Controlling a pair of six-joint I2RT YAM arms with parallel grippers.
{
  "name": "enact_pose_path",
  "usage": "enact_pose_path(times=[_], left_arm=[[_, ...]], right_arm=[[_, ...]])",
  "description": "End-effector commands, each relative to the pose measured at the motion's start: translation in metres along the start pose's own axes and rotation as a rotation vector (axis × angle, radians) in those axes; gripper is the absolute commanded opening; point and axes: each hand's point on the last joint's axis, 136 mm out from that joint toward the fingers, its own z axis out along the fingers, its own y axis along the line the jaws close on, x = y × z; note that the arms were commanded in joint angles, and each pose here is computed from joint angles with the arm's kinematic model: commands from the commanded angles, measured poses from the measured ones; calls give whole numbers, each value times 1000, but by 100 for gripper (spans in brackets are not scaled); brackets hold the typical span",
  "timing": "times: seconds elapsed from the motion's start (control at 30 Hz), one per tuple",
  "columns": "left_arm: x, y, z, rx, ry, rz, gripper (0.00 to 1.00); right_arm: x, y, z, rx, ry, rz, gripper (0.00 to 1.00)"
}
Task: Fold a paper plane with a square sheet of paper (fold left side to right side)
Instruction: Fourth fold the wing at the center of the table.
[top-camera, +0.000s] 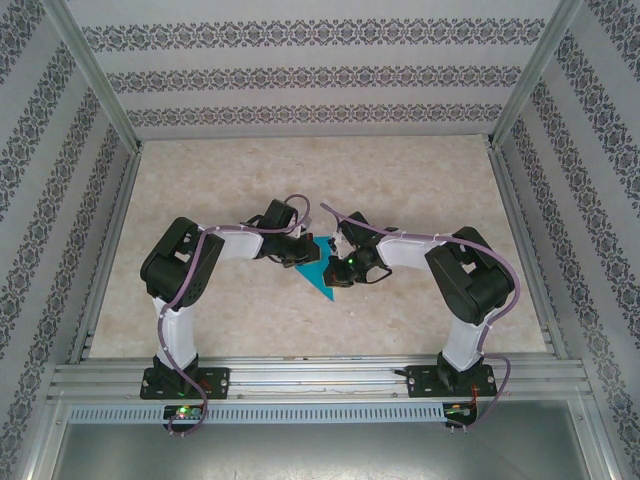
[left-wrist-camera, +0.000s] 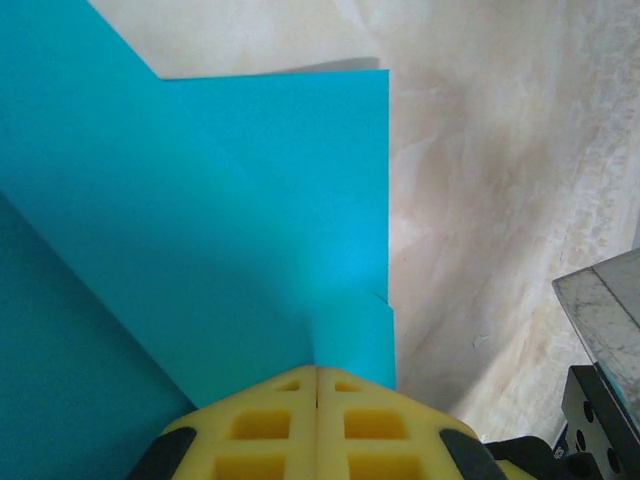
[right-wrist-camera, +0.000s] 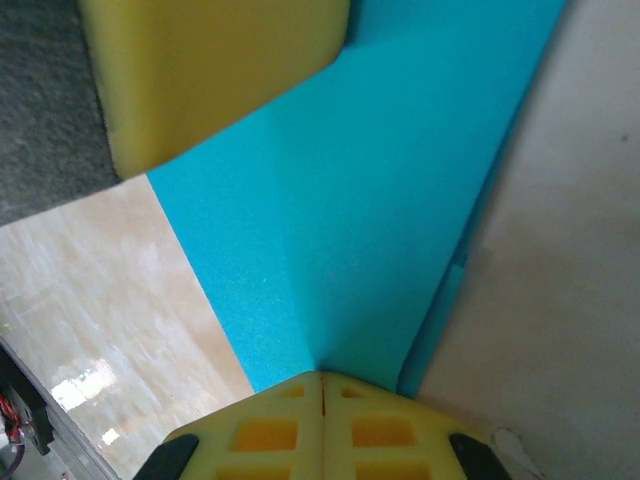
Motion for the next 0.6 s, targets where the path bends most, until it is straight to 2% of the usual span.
enact_pose_path(times=[0.0,0.3,0.57], left_arm=[[8,32,7,-118,15,-50,0],[12,34,6,-120,28,-61,0],[12,32,6,-113,27,-64,0]], right_arm=[[30,-31,4,128,85,66,0],[-14,34,-37,-95,-88,-27,0],[-20,35,-26,-158,-110,-11,0]])
